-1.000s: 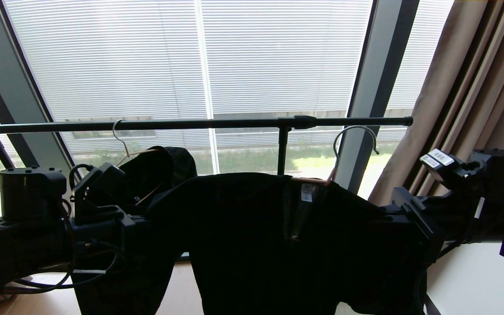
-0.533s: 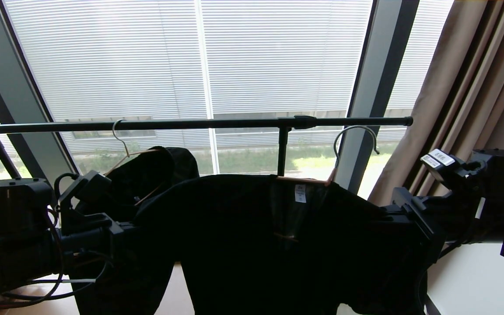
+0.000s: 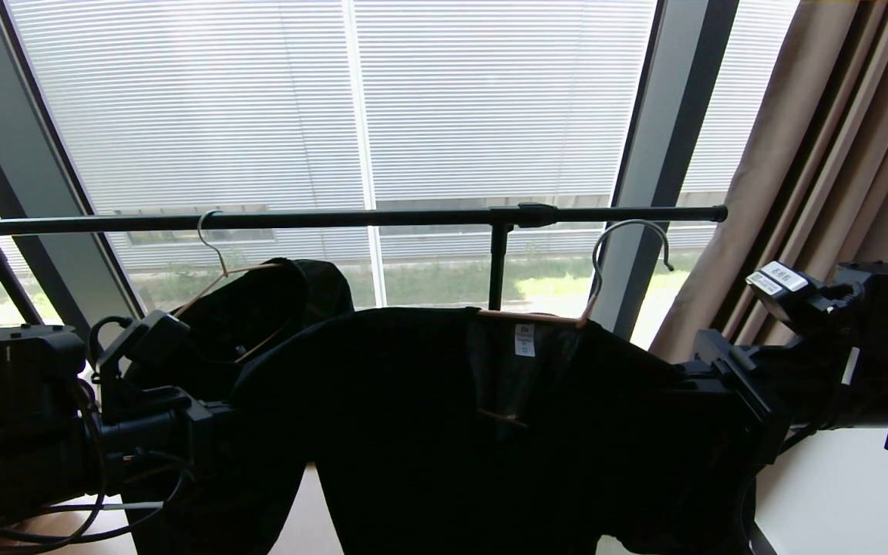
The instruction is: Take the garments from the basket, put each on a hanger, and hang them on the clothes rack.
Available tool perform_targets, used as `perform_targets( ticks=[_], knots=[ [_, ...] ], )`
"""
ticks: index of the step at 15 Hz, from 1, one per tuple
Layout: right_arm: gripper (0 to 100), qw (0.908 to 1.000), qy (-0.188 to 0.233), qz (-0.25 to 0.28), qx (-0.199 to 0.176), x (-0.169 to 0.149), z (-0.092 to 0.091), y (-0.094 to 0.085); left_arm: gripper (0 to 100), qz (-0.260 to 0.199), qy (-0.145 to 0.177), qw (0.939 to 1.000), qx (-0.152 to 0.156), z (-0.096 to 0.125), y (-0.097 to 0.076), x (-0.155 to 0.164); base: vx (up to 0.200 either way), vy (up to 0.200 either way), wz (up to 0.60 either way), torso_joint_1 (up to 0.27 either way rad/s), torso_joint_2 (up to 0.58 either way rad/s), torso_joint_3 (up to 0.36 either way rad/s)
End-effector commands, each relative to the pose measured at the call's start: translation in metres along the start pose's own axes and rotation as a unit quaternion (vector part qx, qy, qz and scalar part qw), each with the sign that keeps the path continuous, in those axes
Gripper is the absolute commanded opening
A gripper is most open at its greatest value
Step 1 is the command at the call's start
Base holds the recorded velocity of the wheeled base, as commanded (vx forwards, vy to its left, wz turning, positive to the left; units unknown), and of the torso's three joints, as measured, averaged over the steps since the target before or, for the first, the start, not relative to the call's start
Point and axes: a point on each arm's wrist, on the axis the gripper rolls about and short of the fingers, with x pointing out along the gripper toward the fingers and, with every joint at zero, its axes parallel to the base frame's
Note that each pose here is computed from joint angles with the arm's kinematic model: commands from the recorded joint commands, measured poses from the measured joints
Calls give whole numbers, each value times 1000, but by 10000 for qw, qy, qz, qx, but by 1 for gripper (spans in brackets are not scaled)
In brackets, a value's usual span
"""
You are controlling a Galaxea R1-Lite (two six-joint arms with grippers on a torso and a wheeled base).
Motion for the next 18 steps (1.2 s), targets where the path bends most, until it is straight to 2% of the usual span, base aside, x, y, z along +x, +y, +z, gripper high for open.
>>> perform_targets(
  ticks=[1,5,6,11,14,18],
  knots=[
    [0,10000,-2,3,-7,0,0,0,0,-5,6,10000,-32,0,0,0,0,0,0,0,0,0],
    [0,10000,-4,3,-14,0,0,0,0,-32,-21,10000,7,0,-4,-2,0,0,0,0,0,0],
    [0,10000,-4,3,-14,0,0,0,100,-39,-31,10000,19,-1,-5,-4,0,0,0,0,0,0],
    [0,10000,-11,-22,-43,0,2,0,100,-27,-283,9993,227,2,-19,-21,0,0,0,0,0,0],
    [0,10000,-3,-44,-29,0,1,-2,100,273,-495,9979,330,7,-26,-32,0,0,0,0,0,0],
    [0,10000,2,-43,-6,1,1,-2,100,335,-384,9984,243,7,-28,-36,0,0,0,0,0,0]
  ],
)
